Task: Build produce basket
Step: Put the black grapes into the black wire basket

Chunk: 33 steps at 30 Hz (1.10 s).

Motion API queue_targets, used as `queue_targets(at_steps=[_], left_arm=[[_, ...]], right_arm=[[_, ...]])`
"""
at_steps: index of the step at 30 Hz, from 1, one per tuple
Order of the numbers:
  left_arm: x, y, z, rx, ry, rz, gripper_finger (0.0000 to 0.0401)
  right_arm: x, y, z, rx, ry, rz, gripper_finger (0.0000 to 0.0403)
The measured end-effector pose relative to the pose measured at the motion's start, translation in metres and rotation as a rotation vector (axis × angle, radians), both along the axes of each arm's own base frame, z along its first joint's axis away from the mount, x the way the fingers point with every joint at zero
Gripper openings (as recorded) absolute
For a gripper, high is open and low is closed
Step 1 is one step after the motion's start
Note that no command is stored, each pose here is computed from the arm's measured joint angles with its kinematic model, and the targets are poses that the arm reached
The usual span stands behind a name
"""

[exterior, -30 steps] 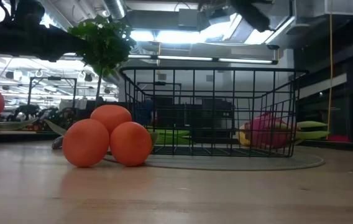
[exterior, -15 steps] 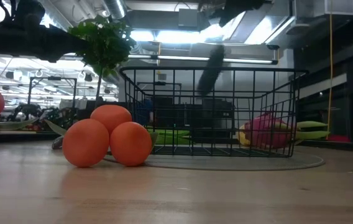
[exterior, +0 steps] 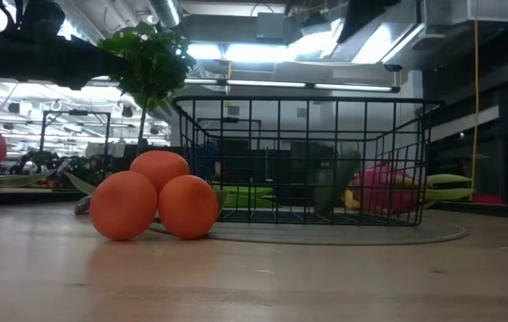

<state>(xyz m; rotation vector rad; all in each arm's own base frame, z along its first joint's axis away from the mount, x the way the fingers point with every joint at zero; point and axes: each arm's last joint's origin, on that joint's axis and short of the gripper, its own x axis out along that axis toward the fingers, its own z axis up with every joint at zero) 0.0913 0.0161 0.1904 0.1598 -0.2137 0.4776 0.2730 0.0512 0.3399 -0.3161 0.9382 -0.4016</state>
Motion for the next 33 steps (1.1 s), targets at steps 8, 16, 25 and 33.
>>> queue_targets(at_steps=[8, 16, 25, 33], left_arm=[[0.000, 0.000, 0.000, 0.000, 0.001, 0.000, 0.0085], [0.000, 0.000, 0.000, 0.000, 0.001, 0.000, 0.0085], [0.000, 0.000, 0.000, -0.040, -0.018, -0.011, 0.0085], [0.001, 0.000, -0.003, -0.076, -0.004, -0.019, 0.0085]], right_arm=[[-0.037, 0.012, -0.018, 0.311, 0.233, -0.306, 0.0189], [-0.047, 0.050, -0.052, 0.620, 0.331, -0.377, 0.0189], [-0.058, 0.100, -0.104, 0.838, 0.309, -0.253, 0.0189], [-0.090, 0.117, -0.172, 0.761, 0.221, -0.146, 0.0189]])
